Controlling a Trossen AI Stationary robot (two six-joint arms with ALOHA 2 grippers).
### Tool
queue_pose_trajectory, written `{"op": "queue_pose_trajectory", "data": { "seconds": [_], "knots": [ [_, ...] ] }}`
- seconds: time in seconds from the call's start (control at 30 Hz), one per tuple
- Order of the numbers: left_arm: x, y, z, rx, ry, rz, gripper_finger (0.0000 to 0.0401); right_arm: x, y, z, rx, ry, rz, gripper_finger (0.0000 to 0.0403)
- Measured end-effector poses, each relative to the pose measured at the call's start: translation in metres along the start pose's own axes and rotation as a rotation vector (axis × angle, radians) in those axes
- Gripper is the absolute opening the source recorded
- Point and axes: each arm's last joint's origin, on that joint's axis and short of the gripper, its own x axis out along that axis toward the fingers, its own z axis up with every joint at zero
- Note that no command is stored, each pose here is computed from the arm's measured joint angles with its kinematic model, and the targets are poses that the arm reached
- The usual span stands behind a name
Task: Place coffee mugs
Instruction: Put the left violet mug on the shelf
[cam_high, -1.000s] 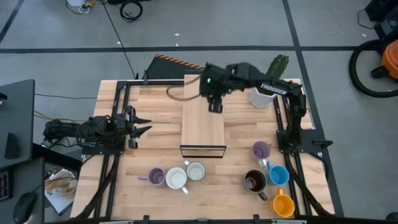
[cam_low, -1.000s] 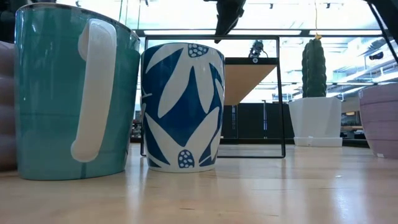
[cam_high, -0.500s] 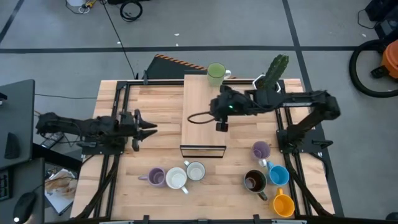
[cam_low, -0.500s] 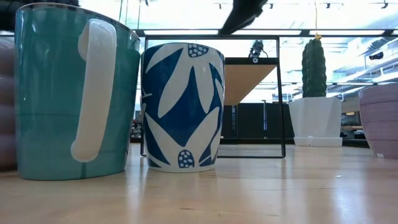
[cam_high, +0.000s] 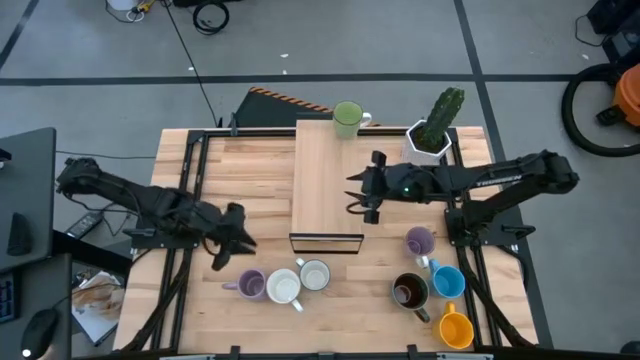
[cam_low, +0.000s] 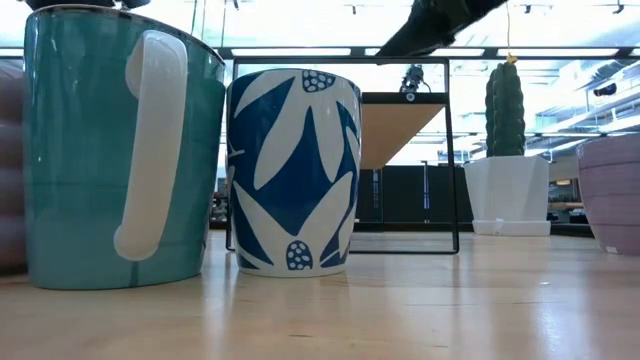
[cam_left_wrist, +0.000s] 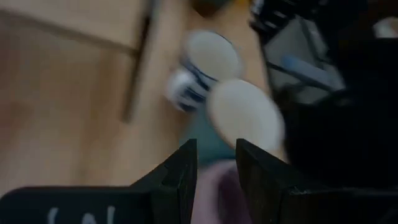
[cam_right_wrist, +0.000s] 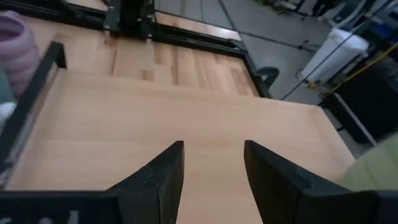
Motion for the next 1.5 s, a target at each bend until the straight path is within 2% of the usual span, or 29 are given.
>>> {"op": "queue_pose_trajectory", "data": {
  "seconds": [0.17, 0.3, 0.43, 0.63, 0.8, 1.0, 1.3, 1.5],
  "knots": [
    [0.004, -0.027, 0.009, -0.166, 0.082, -0.042, 0.0117, -0.007, -0.001, -0.012, 0.026, -0.065, -0.037, 0.0173],
    [0.009, -0.054, 0.016, -0.199, 0.086, -0.033, 0.0117, -0.007, 0.002, -0.022, 0.037, -0.104, -0.037, 0.0173],
    [0.019, -0.077, 0.018, -0.230, 0.135, 0.021, 0.0117, -0.006, 0.007, -0.031, 0.024, -0.084, -0.027, 0.0173],
    [0.037, -0.109, 0.027, -0.377, 0.237, 0.116, 0.0117, -0.009, 0.021, -0.036, 0.001, -0.083, 0.022, 0.0173],
    [0.056, -0.132, 0.031, -0.353, 0.312, 0.226, 0.0117, -0.010, 0.031, -0.043, -0.013, -0.105, 0.019, 0.0173],
    [0.082, -0.141, 0.024, -0.291, 0.450, 0.410, 0.0117, -0.013, 0.034, -0.040, -0.071, -0.128, -0.090, 0.0173],
    [0.113, -0.149, 0.000, -0.186, 0.536, 0.494, 0.0117, -0.014, 0.034, -0.038, -0.081, -0.149, -0.114, 0.0173],
    [0.118, -0.150, -0.015, -0.088, 0.534, 0.579, 0.0117, -0.014, 0.034, -0.036, -0.079, -0.165, -0.095, 0.0173]
  ]
}}
